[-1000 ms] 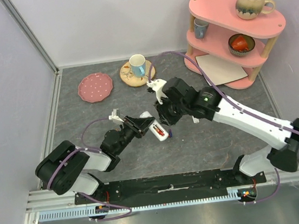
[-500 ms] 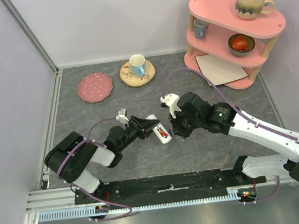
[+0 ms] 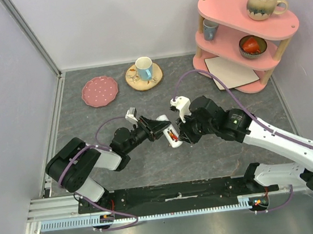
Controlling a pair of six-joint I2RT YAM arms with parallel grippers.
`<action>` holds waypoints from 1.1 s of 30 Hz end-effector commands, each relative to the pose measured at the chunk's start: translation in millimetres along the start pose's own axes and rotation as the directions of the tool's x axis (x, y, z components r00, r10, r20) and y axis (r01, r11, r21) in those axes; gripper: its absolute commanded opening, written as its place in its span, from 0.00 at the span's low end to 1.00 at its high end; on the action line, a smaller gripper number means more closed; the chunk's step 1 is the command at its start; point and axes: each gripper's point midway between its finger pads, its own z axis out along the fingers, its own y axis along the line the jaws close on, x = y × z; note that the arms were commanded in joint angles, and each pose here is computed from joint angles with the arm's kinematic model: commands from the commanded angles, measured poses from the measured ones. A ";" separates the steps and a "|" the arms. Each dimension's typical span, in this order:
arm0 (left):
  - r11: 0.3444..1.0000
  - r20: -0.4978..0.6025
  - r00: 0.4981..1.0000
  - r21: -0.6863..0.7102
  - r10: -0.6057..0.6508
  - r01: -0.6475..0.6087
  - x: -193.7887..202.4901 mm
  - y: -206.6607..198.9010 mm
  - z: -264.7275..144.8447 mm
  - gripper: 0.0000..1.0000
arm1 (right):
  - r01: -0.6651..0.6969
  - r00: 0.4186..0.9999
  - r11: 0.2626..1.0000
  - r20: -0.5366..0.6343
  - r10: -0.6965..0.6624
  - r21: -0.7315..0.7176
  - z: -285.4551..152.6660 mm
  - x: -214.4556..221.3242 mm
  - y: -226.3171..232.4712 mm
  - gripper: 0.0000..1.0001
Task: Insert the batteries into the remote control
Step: Load the battery into the remote control.
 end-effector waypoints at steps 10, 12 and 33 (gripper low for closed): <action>0.888 0.026 0.986 0.432 0.163 -0.158 5.3 -114.6 -18.9 0.02 | 0.006 0.999 1.000 0.044 -0.005 -0.030 3.4 -16.9 6.1 0.13; 0.887 0.026 0.986 0.434 0.164 -0.159 5.6 -115.6 -19.5 0.02 | 0.005 0.999 0.999 0.042 -0.003 -0.038 4.3 -16.8 8.0 0.13; 0.884 0.011 0.986 0.440 0.168 -0.156 8.8 -116.9 -21.1 0.02 | 0.010 1.000 0.997 0.025 -0.008 -0.070 19.7 -20.9 14.8 0.12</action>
